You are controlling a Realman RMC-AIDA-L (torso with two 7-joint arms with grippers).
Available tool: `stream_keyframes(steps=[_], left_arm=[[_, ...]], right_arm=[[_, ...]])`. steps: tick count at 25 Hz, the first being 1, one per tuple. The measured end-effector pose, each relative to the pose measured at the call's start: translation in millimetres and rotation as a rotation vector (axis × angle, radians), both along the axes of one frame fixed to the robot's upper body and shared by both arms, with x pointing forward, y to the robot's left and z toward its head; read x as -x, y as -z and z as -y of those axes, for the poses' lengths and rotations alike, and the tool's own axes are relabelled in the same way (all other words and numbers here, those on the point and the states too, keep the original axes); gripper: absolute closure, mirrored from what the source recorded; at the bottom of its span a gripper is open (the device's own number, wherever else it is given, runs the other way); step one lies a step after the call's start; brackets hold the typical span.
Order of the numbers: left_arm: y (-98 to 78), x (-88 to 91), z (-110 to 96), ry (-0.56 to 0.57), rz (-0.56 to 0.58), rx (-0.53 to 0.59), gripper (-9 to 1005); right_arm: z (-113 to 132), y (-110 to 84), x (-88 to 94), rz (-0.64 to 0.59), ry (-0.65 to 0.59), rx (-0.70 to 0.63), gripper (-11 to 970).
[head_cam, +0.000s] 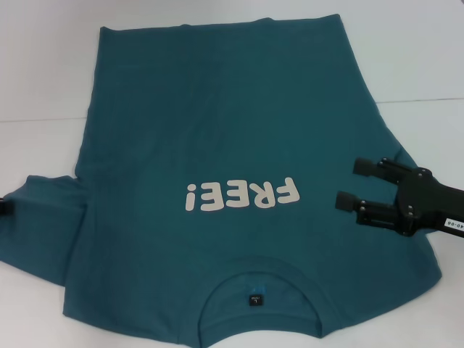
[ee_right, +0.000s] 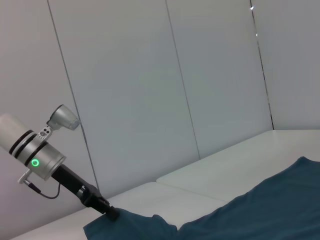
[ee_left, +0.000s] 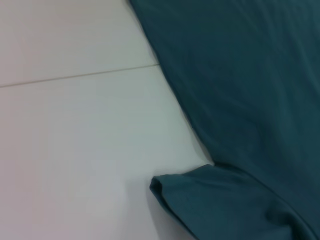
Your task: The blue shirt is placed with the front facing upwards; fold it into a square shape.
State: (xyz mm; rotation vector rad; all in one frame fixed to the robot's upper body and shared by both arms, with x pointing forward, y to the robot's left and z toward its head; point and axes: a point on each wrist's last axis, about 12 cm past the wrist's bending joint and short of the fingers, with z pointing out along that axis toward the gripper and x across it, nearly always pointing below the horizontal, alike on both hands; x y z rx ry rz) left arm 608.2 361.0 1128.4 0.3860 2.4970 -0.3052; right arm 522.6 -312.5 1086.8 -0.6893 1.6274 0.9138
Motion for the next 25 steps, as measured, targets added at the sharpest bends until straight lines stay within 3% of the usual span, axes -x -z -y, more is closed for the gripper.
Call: stream_keyframes(steps=[25], left_arm=[[-22.9,-9.0,-3,0.042,0.003,-0.053,945]], right_arm=[[-1,0.9,0.8,-0.004,0.000,-0.005,51]])
